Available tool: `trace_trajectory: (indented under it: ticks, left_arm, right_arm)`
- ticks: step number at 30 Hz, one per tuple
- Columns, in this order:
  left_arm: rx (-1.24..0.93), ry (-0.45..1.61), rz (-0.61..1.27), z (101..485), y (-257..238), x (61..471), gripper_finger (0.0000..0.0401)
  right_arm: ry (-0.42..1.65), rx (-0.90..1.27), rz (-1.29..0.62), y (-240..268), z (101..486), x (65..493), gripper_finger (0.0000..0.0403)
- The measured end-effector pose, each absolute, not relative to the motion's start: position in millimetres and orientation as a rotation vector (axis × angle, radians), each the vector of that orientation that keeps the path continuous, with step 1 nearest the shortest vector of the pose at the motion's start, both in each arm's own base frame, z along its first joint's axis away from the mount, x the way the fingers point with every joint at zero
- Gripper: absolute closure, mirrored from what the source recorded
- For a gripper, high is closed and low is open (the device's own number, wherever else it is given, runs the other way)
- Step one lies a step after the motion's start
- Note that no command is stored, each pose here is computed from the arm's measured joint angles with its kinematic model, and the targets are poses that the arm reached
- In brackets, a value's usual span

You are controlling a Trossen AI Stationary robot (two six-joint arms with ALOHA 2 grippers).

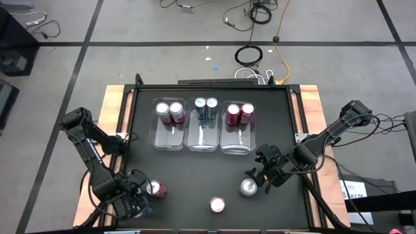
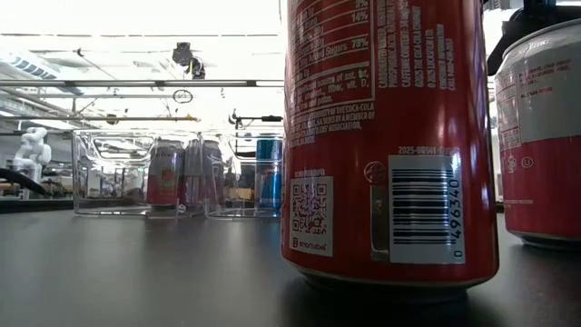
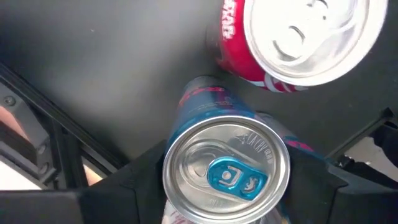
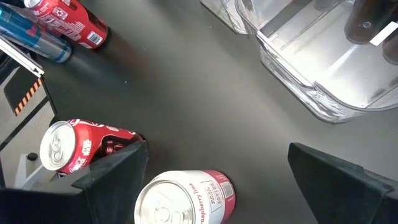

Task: Sort soda cans
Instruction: Put the top blue soda can into the center transparent bin

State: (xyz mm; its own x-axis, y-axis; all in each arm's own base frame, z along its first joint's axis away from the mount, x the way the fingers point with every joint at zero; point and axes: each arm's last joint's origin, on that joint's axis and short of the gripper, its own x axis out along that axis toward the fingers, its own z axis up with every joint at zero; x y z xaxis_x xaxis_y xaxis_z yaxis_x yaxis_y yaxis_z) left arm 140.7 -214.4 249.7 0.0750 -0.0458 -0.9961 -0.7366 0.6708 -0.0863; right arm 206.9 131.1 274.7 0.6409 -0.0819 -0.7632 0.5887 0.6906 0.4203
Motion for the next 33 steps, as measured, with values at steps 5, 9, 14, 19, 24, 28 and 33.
trace_trajectory:
  ticks: [5, 9, 14, 19, 24, 28, 33]
  left_arm:
    - [-0.712, 1.421, 0.597, 259.0, -204.9, 136.1, 0.0152]
    - [-0.737, 1.415, 0.617, 272.3, -190.6, 128.4, 0.0152]
    - [-0.76, 1.408, 0.653, 289.1, -168.6, 116.9, 0.0152]
    - [-0.755, 1.398, 0.719, 308.3, -145.4, 110.1, 0.0152]
    - [-0.768, 1.312, 0.716, 328.6, -128.3, 115.7, 0.0152]
    - [-0.755, 1.226, 0.679, 342.1, -117.4, 128.5, 0.0152]
    - [-0.726, 1.172, 0.65, 357.9, -99.2, 146.3, 0.0152]
  right_arm:
    - [0.791, 0.713, -0.42, 131.1, 274.8, 206.9, 0.0021]
    - [0.791, 0.713, -0.42, 131.1, 274.8, 206.9, 0.0021]
    - [0.791, 0.71, -0.419, 131.1, 274.8, 206.9, 0.0021]
    - [0.794, 0.696, -0.413, 131.1, 274.8, 206.9, 0.0021]
    - [0.794, 0.694, -0.411, 131.1, 274.8, 206.9, 0.0021]
    - [0.795, 0.691, -0.411, 131.1, 274.7, 206.9, 0.0021]
    - [0.797, 0.678, -0.405, 131.1, 274.7, 206.9, 0.0021]
